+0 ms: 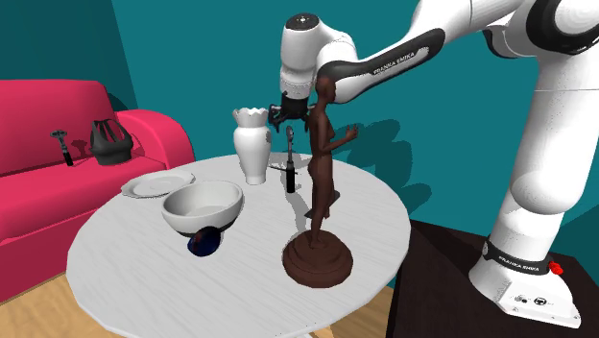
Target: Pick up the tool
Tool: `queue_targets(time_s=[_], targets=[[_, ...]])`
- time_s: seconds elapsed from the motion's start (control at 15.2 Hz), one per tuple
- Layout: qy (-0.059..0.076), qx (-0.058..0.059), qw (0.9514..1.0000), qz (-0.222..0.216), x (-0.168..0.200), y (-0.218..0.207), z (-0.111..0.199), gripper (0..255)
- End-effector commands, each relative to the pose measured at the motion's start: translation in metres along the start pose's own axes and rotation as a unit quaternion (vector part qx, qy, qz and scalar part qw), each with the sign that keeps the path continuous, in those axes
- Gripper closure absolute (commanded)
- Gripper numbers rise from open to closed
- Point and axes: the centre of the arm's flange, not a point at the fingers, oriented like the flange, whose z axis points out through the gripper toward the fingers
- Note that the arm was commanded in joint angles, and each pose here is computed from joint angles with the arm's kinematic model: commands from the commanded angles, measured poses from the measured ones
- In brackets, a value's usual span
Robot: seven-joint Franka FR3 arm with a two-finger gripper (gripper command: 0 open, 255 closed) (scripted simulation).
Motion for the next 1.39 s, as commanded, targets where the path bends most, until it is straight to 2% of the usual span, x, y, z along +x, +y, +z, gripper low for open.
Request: queue_targets(time_s=[0.0, 0.26, 0.4, 0.46, 1.06, 1.32], targets=[[0.003, -0.001, 1.0000, 0.004, -0.003, -0.001, 0.008, 0], [0.003, -0.001, 1.0000, 0.004, -0.018, -0.001, 0.028, 0], [0.003, -0.001, 1.0000, 0.004, -0.018, -0.001, 0.028, 0], [0.003, -0.001, 1.0000, 0.004, -0.018, 0.000, 0.028, 255], [0.003, -0.001, 1.0000, 0.004, -0.018, -0.001, 0.028, 255], [0.003, -0.001, 1.0000, 0.004, -0.005, -0.001, 0.010, 255]])
